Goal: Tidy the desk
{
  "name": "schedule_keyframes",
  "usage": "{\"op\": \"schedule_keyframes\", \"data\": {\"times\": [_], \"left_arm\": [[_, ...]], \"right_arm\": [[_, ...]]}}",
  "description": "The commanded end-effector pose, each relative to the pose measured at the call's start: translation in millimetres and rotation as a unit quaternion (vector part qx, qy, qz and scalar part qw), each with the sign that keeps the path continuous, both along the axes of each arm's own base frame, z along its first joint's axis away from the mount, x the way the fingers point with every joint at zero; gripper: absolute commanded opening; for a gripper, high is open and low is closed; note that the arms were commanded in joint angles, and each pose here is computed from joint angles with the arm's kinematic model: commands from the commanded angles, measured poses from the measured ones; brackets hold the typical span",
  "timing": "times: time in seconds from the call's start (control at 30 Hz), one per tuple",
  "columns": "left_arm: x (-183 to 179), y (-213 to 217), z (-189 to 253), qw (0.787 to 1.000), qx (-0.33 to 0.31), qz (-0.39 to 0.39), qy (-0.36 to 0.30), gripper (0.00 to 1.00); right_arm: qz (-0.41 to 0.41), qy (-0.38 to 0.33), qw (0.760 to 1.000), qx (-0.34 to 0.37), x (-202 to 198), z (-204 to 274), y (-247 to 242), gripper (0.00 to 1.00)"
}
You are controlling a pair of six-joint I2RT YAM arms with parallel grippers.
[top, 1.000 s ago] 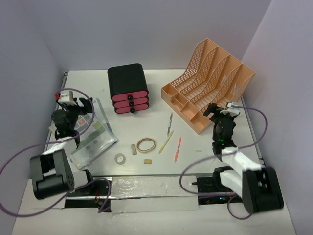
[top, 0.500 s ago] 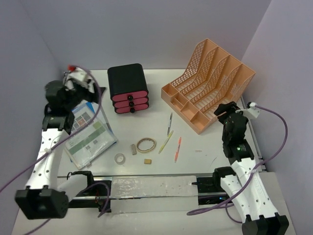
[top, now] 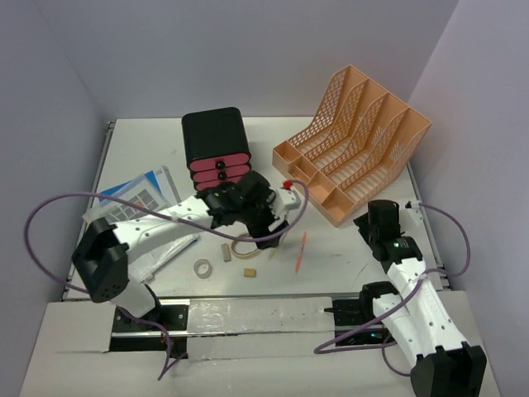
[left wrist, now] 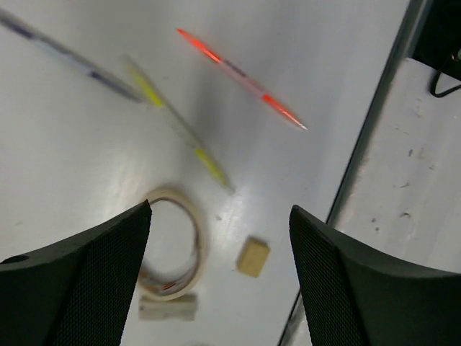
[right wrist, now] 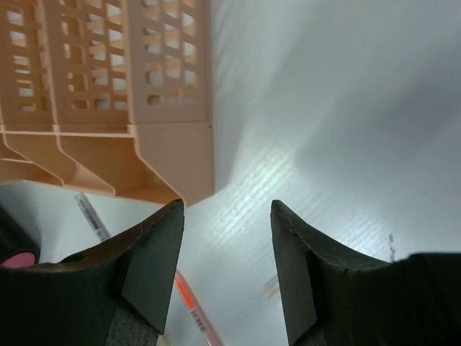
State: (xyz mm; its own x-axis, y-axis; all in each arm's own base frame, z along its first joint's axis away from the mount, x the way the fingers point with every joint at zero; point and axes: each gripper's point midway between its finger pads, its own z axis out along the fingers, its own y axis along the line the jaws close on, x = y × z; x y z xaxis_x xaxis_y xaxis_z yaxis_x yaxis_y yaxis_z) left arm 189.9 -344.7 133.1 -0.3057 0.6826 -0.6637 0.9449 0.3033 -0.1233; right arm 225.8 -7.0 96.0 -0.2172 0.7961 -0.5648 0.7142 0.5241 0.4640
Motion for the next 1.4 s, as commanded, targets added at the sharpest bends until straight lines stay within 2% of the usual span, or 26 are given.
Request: {"op": "schedule_keyframes", "data": {"times": [0.0,0.13,0.23,0.5,0.73,0.97,1.17,1.37], "left_arm": [[-15.1,-53.0,3.6,0.998,-0.023,0.045,0.023,0.82],[-6.2,-75.9,-34.7,0.995,0.001,0.09,0.035,0.79],[-2.4,-89.5,-46.2,0.993,0.003,0.112,0.046,0.78],[-11.9,-118.8,-76.2,0.993,0.013,0.119,0.019,0.8],[-6.5,-106.8,-112.0,0.988,0.06,0.143,0.003,0.72],[-11.7,-99.6,-138.6,0.986,0.091,0.138,0.011,0.58],[-15.9,-85.6,-166.6,0.982,0.128,0.135,0.015,0.37],[-16.1,-83.8,-165.7,0.983,0.118,0.139,0.013,0.23]], "right_arm": [[-0.045,-0.017,0.998,0.038,-9.6,-8.0,0.3,0.58],[-0.045,0.0,0.998,0.033,-13.1,-17.2,-0.7,0.58],[-0.022,0.001,0.999,0.033,-10.6,-21.2,4.5,0.58],[-0.009,0.002,1.0,0.015,-11.4,-24.5,2.0,0.57],[-0.01,-0.003,1.0,-0.003,-15.6,-21.6,-4.0,0.57],[-0.008,-0.012,1.0,-0.012,-17.1,-20.1,-6.5,0.57],[0.006,-0.017,1.0,-0.019,-16.7,-15.0,-5.6,0.56],[0.008,-0.02,0.999,-0.026,-17.3,-10.9,-7.2,0.56]]}}
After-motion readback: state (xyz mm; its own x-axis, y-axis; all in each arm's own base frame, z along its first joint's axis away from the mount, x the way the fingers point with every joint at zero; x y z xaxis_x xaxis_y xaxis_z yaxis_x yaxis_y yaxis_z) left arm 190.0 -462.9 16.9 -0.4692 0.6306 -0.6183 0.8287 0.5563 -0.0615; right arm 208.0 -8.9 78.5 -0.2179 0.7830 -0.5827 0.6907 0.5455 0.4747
